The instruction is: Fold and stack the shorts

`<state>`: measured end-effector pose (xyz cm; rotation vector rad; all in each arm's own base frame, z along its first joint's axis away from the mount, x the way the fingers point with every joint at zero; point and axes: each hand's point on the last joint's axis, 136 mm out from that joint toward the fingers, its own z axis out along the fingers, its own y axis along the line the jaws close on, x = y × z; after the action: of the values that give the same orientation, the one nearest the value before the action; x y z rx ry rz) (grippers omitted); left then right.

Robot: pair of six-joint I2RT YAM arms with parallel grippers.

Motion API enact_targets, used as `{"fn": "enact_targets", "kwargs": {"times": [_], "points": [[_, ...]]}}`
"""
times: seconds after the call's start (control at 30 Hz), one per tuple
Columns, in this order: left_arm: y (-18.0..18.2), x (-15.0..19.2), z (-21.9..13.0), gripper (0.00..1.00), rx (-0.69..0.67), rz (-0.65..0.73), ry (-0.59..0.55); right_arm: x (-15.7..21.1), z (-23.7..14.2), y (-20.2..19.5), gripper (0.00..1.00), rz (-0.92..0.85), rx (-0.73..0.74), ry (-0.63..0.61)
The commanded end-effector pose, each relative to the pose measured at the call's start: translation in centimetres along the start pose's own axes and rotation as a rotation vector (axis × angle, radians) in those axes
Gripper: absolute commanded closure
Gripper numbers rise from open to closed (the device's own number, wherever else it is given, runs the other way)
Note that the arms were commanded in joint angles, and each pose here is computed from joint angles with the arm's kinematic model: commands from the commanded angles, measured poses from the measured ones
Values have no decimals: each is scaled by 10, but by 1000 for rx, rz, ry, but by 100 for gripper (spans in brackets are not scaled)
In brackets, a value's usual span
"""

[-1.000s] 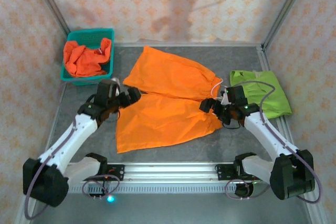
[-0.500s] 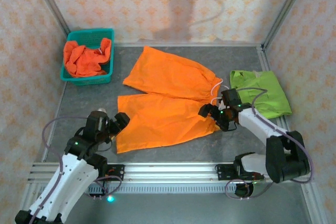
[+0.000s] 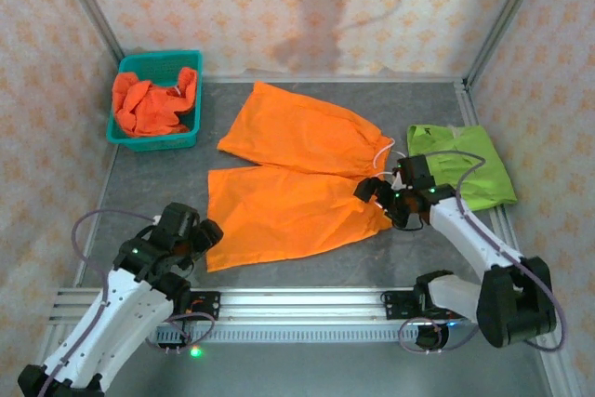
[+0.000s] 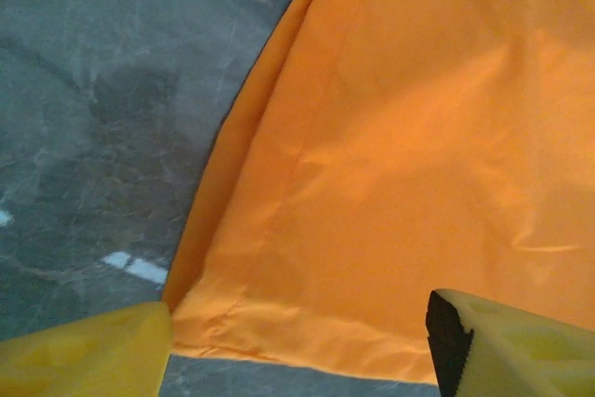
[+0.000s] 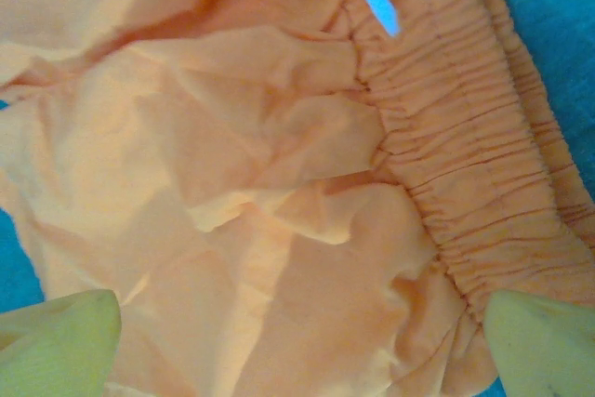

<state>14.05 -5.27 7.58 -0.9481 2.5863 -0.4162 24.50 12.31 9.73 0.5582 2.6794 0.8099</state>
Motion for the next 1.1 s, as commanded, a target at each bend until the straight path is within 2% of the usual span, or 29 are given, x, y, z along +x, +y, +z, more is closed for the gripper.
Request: {"fn": "enact_targets", "kwargs": {"times": [0.0, 0.2, 0.53, 1.07], "points": [[19, 5, 0, 31, -104, 4, 0, -3, -12, 3, 0, 2, 22, -22], [25, 18, 12, 47, -150, 42, 13, -4, -11, 5, 0, -7, 15, -26], [32, 18, 19, 51, -360, 207, -8, -4, -1, 1, 0, -37, 27, -5], [28, 44, 50, 60, -370, 234, 60, 1, 2, -7, 1, -53, 43, 14]]}}
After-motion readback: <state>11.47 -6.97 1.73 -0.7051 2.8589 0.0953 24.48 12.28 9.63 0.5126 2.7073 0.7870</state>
